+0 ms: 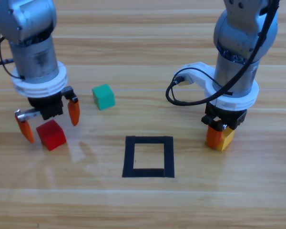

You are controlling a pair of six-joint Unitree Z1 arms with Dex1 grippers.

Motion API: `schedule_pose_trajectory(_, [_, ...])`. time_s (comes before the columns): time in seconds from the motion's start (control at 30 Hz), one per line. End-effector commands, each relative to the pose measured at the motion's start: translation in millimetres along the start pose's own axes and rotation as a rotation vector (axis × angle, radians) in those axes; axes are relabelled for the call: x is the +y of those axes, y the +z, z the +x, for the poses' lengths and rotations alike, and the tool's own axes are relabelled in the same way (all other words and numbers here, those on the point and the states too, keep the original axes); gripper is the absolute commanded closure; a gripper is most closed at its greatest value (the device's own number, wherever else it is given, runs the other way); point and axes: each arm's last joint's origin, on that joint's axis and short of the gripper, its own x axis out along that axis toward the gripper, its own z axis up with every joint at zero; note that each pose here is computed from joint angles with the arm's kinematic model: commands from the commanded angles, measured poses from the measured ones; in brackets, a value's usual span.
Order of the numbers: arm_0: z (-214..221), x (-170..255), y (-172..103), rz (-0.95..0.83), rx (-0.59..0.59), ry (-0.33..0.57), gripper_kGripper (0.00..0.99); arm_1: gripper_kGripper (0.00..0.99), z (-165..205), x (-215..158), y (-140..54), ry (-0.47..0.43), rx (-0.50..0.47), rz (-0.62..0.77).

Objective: Stack the blocks in the rectangular block: red at the bottom, yellow in the middle, green on top

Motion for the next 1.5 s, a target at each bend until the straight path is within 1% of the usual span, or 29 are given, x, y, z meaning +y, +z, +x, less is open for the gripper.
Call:
schedule_pose_trajectory(0.03, [23, 14, 16, -0.066, 0.05, 0.01, 0.045, 0.892, 40, 10, -0.8, -0.039, 0.135, -0.034])
schedule_pose_trajectory(0.1, [28, 15, 18, -0.071, 0.055, -0.005, 0.045, 0.99, 36, 9, -3.4, -0.062, 0.141, -0.029])
schedule_pose_trajectory(0.13, [31, 17, 18, -0.076, 0.063, -0.014, 0.045, 0.99, 28, 9, -7.3, -0.082, 0.133, -0.021])
schedule_pose_trajectory(0.3, [38, 18, 17, -0.08, 0.068, -0.035, 0.06, 0.99, 6, 10, -12.9, -0.087, 0.086, 0.009])
schedule_pose_trajectory(0.4, [39, 18, 17, -0.078, 0.062, -0.049, 0.103, 0.99, -3, 10, -15.3, -0.088, 0.066, 0.028])
schedule_pose_trajectory(0.5, [42, 18, 17, -0.072, 0.057, -0.055, 0.143, 0.99, -15, 11, -21.9, -0.088, 0.021, 0.043])
schedule_pose_trajectory(0.67, [44, 21, 16, -0.076, 0.047, -0.062, 0.228, 0.99, -21, 8, -28.9, -0.085, -0.005, 0.057])
schedule_pose_trajectory(0.8, [40, 26, 13, -0.076, 0.032, -0.088, 0.286, 0.99, -34, 9, -35.4, -0.088, -0.046, 0.058])
schedule_pose_trajectory(0.83, [39, 26, 13, -0.074, 0.029, -0.088, 0.318, 0.99, -37, 10, -38.0, -0.071, -0.051, 0.058])
schedule_pose_trajectory(0.87, [38, 27, 14, -0.073, 0.024, -0.091, 0.361, 0.99, -38, 13, -40.7, -0.036, -0.053, 0.057])
schedule_pose_trajectory(0.93, [35, 29, 16, -0.051, 0.018, -0.096, 0.476, 0.99, -42, 12, -42.3, -0.016, -0.064, 0.083])
schedule_pose_trajectory(0.97, [33, 30, 17, -0.038, 0.016, -0.1, 0.539, 0.99, -42, 13, -43.2, 0.012, -0.065, 0.086])
schedule_pose_trajectory(1.07, [25, 29, 19, 0.04, 0.006, -0.126, 0.735, 0.99, -46, 15, -47.8, 0.046, -0.071, 0.098])
schedule_pose_trajectory(1.1, [21, 28, 19, 0.097, -0.002, -0.136, 0.837, 0.99, -49, 13, -48.7, 0.046, -0.077, 0.119])
schedule_pose_trajectory(1.13, [20, 28, 19, 0.127, 0.001, -0.13, 0.896, 0.99, -51, 11, -49.4, 0.046, -0.083, 0.164])
schedule_pose_trajectory(1.2, [18, 30, 17, 0.187, 0.003, -0.133, 0.985, 0.99, -53, 7, -52.0, 0.028, -0.089, 0.262])
schedule_pose_trajectory(1.3, [15, 15, -4, 0.342, -0.007, -0.143, 0.99, 0.99, -68, 4, -60.5, -0.047, -0.135, 0.419])
schedule_pose_trajectory(1.33, [14, 7, -13, 0.387, -0.006, -0.14, 0.99, 0.99, -73, 4, -63.9, -0.064, -0.155, 0.448])
schedule_pose_trajectory(1.4, [11, -16, -33, 0.505, -0.004, -0.131, 0.99, 0.99, -83, 10, -67.6, -0.158, -0.208, 0.528])
schedule_pose_trajectory(1.43, [10, -28, -44, 0.555, 0.001, -0.115, 0.99, 0.99, -86, 12, -69.4, -0.183, -0.223, 0.558])
schedule_pose_trajectory(1.5, [15, -43, -62, 0.634, 0.007, -0.092, 0.99, 0.99, -86, 12, -71.1, -0.18, -0.223, 0.573])
